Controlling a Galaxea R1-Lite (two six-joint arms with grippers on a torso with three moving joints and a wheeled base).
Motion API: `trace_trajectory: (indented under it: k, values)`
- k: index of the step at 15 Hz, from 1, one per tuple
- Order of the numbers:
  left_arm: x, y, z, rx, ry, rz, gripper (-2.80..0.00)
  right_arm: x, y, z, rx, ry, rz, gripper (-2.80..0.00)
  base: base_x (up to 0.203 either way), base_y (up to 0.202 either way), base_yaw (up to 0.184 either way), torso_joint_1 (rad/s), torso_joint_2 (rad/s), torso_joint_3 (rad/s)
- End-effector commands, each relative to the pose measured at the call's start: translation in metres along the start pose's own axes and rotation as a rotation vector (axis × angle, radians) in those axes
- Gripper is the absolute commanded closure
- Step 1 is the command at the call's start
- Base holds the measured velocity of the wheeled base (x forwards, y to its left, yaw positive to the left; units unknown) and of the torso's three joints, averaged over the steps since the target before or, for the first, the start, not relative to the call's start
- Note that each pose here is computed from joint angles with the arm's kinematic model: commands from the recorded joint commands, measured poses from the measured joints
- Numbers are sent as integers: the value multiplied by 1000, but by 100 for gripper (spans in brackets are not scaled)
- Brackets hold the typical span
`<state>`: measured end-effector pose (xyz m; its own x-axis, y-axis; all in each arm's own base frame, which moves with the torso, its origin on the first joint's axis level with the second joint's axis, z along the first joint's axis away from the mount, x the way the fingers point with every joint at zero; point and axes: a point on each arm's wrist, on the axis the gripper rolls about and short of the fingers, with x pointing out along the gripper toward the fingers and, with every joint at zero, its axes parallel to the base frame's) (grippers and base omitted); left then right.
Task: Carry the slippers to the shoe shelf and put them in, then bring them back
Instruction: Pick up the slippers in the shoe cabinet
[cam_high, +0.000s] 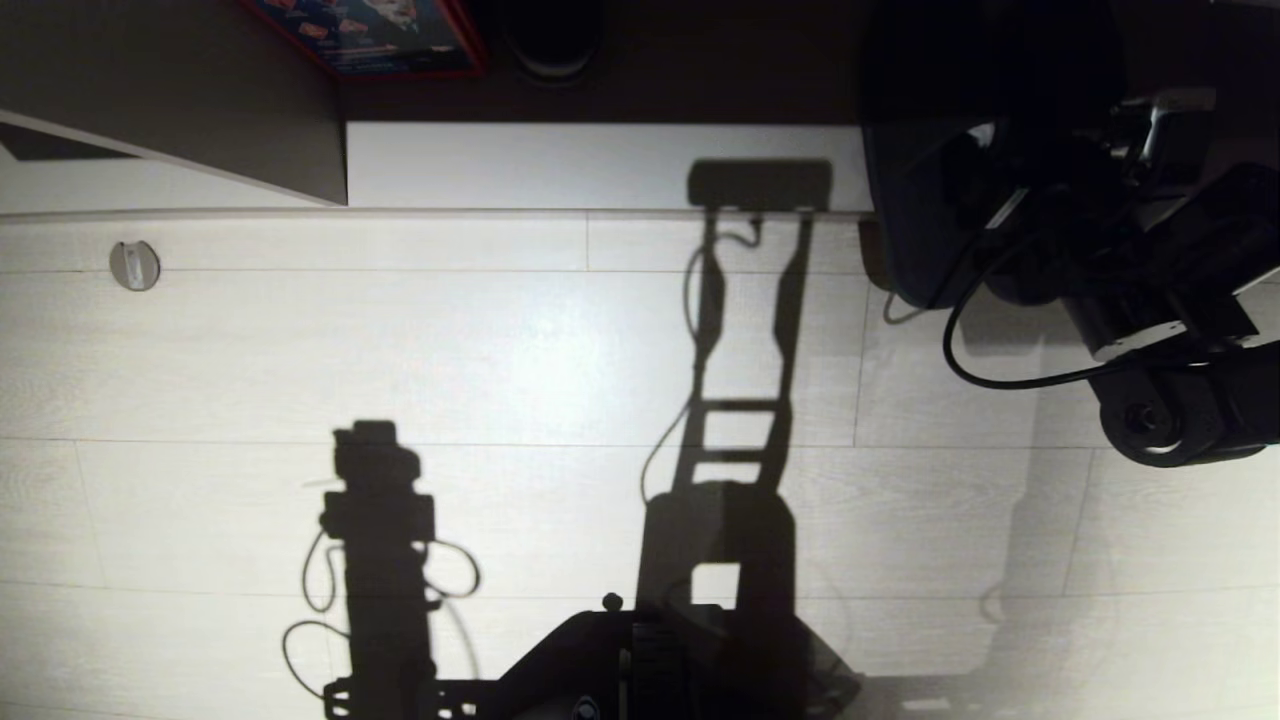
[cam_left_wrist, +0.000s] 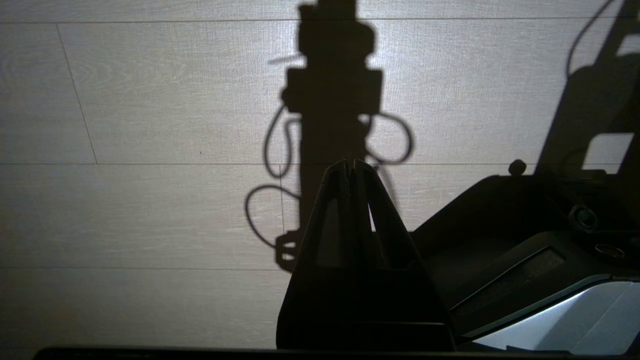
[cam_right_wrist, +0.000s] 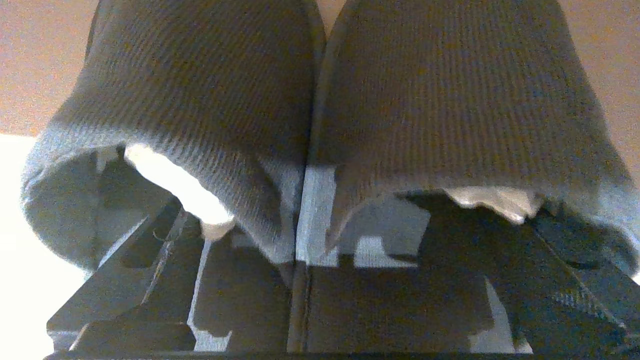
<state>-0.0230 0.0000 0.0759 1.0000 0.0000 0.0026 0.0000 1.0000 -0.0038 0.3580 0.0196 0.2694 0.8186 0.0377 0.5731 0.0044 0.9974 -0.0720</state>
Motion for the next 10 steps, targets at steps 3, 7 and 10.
trace_trajectory:
  k: [3, 7, 10]
  values:
    - [0, 0, 0, -1, 3, 0, 0, 6, 0, -1, 1, -22, -2, -280, 0, 0, 0, 0, 0, 0]
    - [0, 0, 0, -1, 3, 0, 0, 11, 0, -3, 2, -37, -4, -280, 0, 0, 0, 0, 0, 0]
    - [0, 0, 0, -1, 2, 0, 0, 12, 0, -3, 3, -40, -4, -280, 0, 0, 0, 0, 0, 0]
